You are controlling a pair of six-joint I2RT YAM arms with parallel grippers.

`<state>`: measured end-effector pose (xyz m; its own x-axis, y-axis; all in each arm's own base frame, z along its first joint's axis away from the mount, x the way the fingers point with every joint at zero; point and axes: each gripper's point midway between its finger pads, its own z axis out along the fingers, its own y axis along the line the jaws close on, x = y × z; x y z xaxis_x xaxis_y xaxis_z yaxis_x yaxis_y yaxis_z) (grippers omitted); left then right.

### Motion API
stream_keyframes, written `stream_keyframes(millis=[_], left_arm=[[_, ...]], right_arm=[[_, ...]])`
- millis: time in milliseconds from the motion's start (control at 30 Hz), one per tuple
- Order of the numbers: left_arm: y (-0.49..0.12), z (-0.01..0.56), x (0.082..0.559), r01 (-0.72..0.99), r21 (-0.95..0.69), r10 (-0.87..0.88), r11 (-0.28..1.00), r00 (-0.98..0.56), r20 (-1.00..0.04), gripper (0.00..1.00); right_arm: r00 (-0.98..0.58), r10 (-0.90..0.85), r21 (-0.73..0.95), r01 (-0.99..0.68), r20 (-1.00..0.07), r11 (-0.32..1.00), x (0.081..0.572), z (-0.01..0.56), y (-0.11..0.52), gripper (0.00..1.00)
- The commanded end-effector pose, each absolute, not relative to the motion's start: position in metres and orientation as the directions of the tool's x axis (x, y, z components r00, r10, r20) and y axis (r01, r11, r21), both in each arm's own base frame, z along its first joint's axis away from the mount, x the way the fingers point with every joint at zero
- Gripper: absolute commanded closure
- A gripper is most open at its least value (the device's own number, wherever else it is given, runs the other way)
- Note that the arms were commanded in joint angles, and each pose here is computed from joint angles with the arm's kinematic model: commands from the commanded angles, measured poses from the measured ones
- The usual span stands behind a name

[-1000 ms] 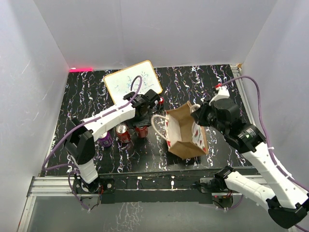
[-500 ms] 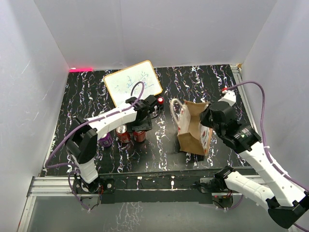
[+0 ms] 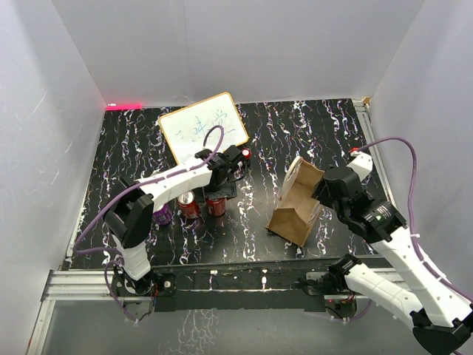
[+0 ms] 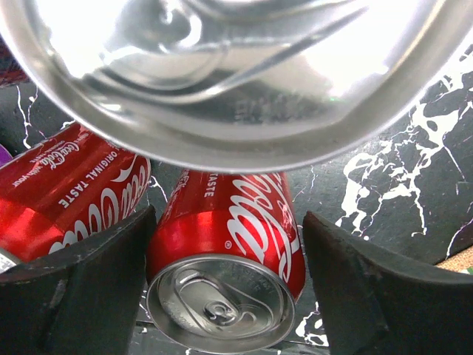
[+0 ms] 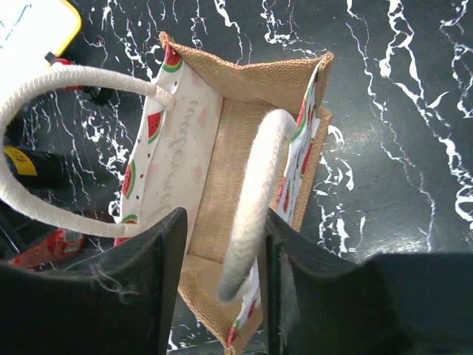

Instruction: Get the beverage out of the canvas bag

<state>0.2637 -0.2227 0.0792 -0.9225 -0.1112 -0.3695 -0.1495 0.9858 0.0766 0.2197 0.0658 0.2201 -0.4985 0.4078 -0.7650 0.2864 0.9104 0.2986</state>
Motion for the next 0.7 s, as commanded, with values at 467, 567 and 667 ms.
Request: stream_keyframes(millis=[467,567,667], left_arm=[[-0.260,0.231,0.261,-0.046,-0.388,-0.250,0.920,-0.834,-0.493,0.03],[-0.255,0.269,0.258,-0.015,-0.461,-0.295,0.887,-0.788,-0.541,0.03],[-0.245,0.312,0.255,0.043,-0.511,-0.326,0.859,-0.724,-0.608,0.03]], right_arm=[[-0.507,0.190,0.253,-0.058,-0.841,0.966,0.168,0.311,0.063,0.02],[-0.484,0.122,0.231,-0.171,-0.866,0.958,0.161,0.337,0.070,0.02],[-0.445,0.106,0.222,-0.215,-0.889,0.951,0.159,0.368,0.071,0.02]])
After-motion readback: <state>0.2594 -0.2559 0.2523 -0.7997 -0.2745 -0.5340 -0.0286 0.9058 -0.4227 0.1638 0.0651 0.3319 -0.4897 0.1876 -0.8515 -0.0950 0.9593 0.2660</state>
